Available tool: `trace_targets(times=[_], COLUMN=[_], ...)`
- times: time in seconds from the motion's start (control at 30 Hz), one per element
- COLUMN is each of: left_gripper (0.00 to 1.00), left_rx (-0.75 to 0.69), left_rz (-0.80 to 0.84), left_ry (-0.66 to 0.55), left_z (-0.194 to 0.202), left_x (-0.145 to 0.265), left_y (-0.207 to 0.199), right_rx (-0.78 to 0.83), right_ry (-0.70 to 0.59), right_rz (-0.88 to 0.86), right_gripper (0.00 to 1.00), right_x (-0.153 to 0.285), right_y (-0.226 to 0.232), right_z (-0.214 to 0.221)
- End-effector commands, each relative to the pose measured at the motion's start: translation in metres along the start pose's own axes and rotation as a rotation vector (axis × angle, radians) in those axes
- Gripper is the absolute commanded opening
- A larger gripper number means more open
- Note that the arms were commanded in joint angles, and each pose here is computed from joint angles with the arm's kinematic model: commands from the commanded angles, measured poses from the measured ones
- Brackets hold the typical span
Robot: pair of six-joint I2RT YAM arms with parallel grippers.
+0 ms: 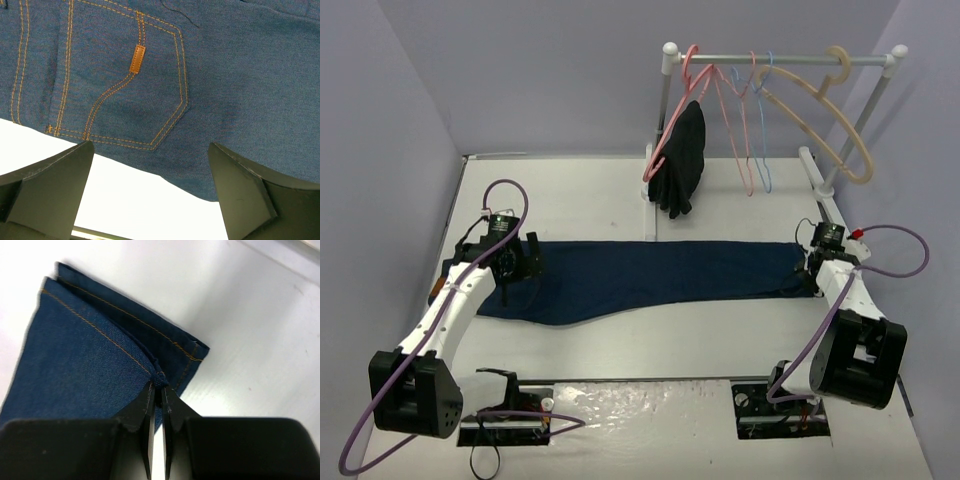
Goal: Place the trousers on the hanger
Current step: Fold the trousers at the center of the board.
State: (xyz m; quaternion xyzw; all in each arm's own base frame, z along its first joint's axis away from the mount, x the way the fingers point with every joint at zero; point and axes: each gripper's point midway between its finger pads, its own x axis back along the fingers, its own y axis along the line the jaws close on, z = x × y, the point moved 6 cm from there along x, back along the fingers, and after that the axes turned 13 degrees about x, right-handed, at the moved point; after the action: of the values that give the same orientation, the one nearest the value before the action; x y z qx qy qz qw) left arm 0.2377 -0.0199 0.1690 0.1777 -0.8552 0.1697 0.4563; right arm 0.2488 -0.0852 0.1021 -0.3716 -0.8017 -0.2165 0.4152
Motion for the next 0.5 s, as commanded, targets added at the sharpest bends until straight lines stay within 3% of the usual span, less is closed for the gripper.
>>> trace_targets(times=[0.0,0.13,0.3,0.47], left_gripper=[0.97,0.97,0.97,0.97], left_rx=[0.015,0.015,0.011,0.007], left_rz=[0.022,0.021,0.016,0.027], left_ry=[-0.054,-0.054,-0.052,-0.037], left_z=[-0.014,-0.015,-0.015,-0.013], left_x=[0.010,0.010,0.009,0.007], left_y=[-0.005,-0.005,-0.005,-0.007], right_rx=[-0.095,-0.149,-0.116,-0.041], right_ry=[0.001,0.035,0.008,-0.094], right_rz=[0.087,0.119,0.183,0.129], right_gripper=[0.00,0.03,0.29,0.37], right_x=[-0.003,-0.010,-0.014,0.005], right_y=[-0.016,-0.024,-0.032,-0.022], right_z=[0.010,0.019,0.008,-0.026])
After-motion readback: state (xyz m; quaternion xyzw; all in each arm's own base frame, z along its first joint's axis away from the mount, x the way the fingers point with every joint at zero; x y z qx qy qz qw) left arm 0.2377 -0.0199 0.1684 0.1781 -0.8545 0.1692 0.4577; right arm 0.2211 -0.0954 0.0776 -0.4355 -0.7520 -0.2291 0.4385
